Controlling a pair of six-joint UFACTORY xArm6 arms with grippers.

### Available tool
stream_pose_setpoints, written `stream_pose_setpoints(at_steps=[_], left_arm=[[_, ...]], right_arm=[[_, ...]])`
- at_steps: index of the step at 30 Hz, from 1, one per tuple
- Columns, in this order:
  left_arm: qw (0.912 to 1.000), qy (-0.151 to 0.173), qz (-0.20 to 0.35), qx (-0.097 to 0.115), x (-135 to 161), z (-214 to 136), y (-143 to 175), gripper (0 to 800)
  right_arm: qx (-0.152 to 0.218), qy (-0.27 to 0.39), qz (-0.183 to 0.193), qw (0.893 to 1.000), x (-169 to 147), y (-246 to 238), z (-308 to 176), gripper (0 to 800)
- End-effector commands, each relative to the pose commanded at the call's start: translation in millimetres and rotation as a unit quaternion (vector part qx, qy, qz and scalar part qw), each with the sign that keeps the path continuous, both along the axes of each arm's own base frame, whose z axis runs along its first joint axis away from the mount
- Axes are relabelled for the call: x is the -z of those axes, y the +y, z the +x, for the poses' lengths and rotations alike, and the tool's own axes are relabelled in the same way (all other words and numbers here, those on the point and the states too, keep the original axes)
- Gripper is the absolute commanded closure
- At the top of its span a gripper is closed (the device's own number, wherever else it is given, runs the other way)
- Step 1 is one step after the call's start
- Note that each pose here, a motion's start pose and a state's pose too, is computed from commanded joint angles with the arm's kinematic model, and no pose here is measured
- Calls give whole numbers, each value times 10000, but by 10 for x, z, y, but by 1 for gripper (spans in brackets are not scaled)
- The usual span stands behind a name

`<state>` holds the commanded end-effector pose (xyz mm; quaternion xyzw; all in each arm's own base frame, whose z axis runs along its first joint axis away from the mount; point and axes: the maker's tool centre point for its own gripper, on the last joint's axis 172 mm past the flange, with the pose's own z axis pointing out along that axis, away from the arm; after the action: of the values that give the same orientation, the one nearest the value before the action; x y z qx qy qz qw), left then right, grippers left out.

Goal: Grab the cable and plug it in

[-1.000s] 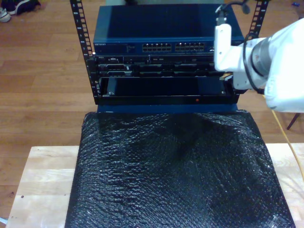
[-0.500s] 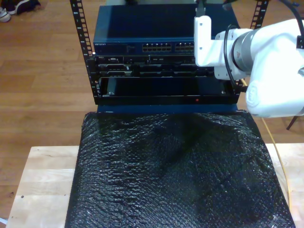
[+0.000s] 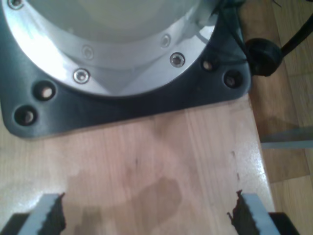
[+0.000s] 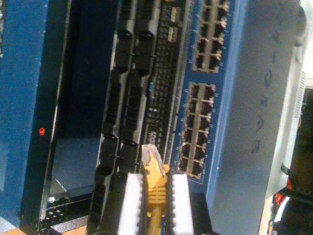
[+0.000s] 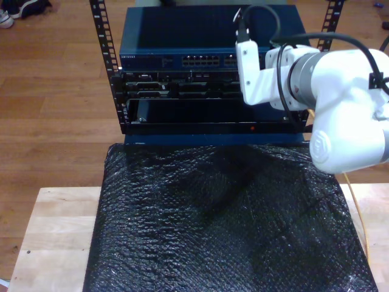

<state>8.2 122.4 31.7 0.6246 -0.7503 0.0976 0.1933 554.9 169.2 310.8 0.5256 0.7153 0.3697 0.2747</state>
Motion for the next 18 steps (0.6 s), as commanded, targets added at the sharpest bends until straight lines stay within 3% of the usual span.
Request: stream_pose_setpoints(at_steps=[5,8,18], left_arm=[[10000,-4,15,1,1,2,8,0],[10000,0,0,0,0,0,0,0],[10000,0,0,0,0,0,0,0]], right_arm=[[-252,-504,159,9983,42,255,-196,800],[-261,-846,295,9956,-96,293,-187,800],[-240,-835,305,9958,-63,308,-103,800]])
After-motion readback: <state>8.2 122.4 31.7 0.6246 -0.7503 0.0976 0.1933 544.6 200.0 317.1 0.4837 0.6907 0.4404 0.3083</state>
